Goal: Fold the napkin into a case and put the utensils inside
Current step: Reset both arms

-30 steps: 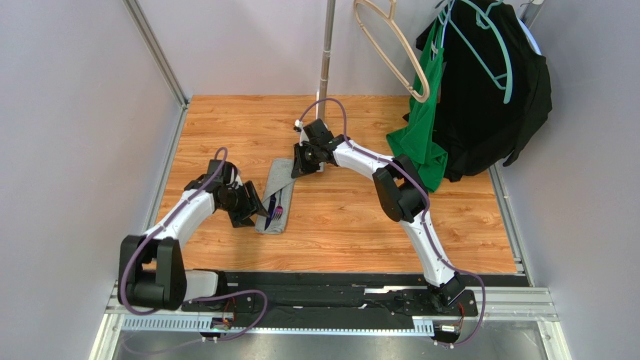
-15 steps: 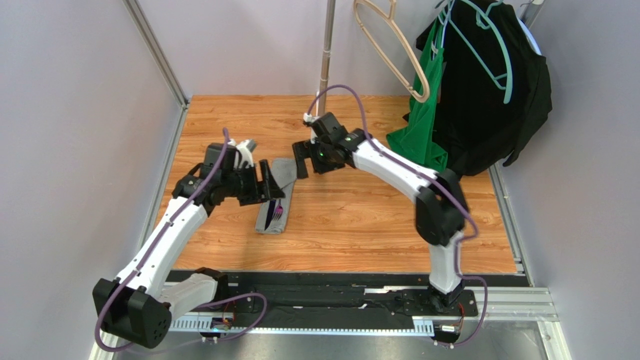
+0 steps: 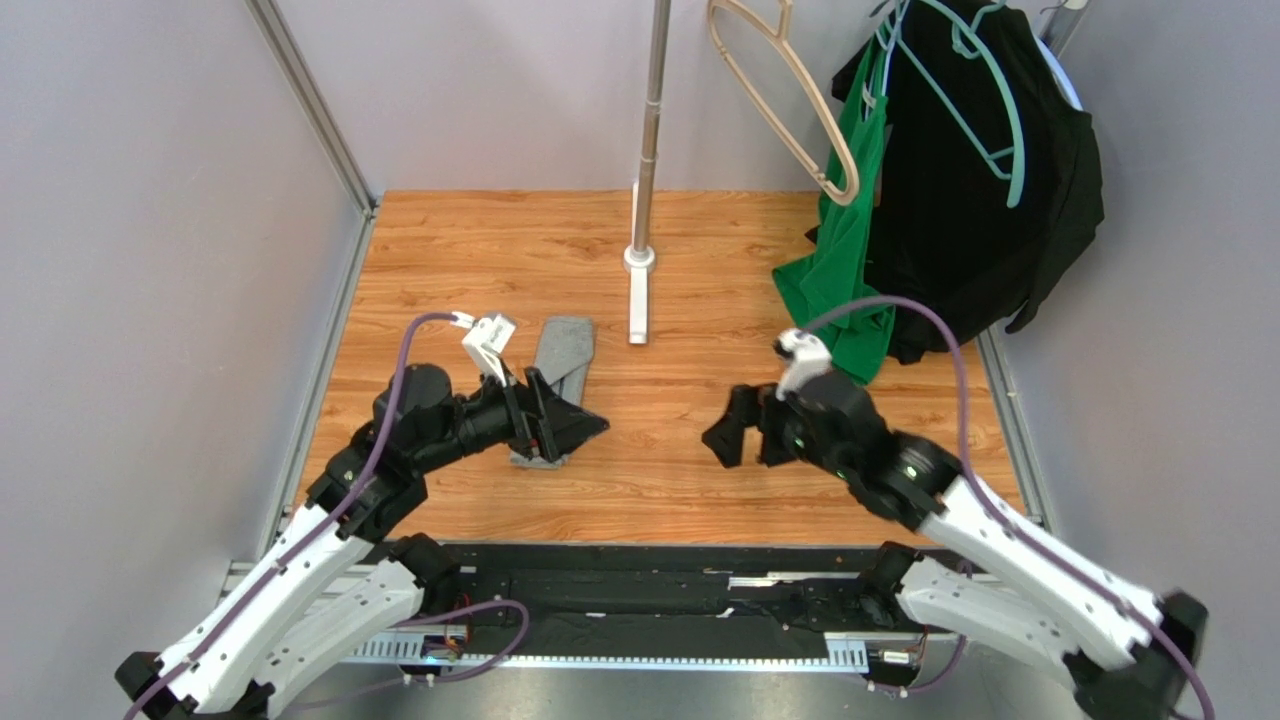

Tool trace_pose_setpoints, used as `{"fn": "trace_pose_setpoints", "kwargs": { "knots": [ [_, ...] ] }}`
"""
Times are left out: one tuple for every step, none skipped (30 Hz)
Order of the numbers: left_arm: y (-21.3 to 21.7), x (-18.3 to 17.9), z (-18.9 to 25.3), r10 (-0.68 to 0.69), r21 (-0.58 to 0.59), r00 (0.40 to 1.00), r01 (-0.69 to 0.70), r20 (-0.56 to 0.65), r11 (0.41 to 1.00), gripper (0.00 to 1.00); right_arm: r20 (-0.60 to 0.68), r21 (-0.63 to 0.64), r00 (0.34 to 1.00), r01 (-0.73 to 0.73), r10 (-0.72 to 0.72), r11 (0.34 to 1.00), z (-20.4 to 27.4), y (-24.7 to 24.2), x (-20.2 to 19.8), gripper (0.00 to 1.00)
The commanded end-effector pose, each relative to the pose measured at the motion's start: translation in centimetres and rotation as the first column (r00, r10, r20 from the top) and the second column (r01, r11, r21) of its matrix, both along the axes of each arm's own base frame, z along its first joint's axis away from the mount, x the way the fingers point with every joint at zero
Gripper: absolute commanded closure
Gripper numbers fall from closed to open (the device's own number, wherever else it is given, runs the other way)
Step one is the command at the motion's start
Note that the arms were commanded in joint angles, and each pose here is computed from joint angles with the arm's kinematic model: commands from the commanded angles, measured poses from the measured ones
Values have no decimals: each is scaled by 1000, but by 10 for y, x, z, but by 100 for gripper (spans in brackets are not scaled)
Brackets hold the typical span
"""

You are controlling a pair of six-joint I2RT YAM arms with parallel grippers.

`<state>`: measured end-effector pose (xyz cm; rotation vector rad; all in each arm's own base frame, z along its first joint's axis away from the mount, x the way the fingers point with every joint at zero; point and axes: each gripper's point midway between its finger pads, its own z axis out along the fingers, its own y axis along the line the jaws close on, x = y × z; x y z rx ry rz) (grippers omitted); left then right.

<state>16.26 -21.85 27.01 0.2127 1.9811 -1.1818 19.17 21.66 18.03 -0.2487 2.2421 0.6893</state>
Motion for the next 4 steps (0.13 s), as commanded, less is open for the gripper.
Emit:
{"fn": "trace_pose_setpoints", "kwargs": {
  "knots": [
    [-6,-8,28,3,-158,995,12,98,987,2,104,289,984,111,-146,951,29,-12,-2,0],
    [-7,-9,32,1,-179,993,19,116,984,1,134,328,979,105,-156,939,39,-17,-5,0],
    [-6,-10,33,3,-192,993,20,120,981,1,143,336,977,103,-159,936,41,-19,-7,0],
    [-7,-9,30,5,-192,993,18,115,981,1,157,344,975,94,-156,934,43,-20,-8,0]
  ]
}}
